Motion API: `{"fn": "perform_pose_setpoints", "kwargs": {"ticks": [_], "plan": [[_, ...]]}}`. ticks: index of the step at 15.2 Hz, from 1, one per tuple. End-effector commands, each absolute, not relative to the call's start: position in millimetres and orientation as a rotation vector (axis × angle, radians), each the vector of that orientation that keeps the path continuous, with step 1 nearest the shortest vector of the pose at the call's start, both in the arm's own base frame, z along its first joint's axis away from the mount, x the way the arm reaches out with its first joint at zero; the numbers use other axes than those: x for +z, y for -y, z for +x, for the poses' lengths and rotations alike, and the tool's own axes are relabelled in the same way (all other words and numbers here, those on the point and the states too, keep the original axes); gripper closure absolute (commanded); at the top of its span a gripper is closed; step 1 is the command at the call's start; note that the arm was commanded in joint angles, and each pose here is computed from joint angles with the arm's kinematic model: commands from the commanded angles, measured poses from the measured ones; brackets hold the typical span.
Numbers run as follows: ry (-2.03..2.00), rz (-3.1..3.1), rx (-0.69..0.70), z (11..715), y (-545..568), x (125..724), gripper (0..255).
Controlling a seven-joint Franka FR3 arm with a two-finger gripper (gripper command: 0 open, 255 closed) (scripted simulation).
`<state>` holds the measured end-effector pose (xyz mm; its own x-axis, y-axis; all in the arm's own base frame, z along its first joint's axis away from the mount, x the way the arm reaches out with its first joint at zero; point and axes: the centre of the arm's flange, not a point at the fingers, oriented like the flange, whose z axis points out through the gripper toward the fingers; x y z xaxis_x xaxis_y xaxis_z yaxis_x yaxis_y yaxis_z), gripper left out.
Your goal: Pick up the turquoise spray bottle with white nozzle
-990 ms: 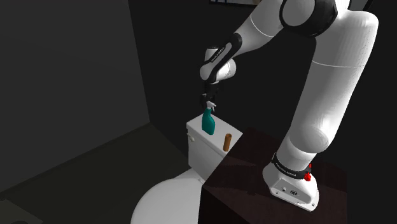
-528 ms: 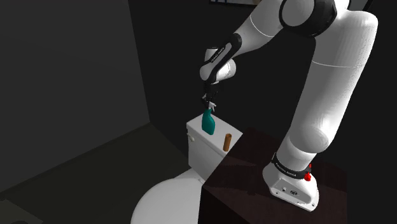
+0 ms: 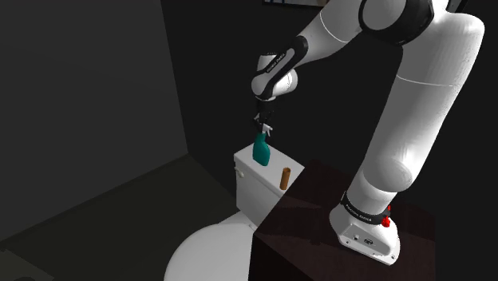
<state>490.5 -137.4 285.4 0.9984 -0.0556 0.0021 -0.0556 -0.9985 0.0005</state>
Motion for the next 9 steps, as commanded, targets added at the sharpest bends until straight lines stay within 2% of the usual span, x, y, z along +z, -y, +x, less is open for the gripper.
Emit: {"fn": "perform_pose_setpoints", "kwargs": {"ticks": [1, 9], "plan": [[0.088, 3.140, 0.003, 491, 137, 295, 255], [0.088, 3.140, 0.003, 491, 137, 337, 255]]}}
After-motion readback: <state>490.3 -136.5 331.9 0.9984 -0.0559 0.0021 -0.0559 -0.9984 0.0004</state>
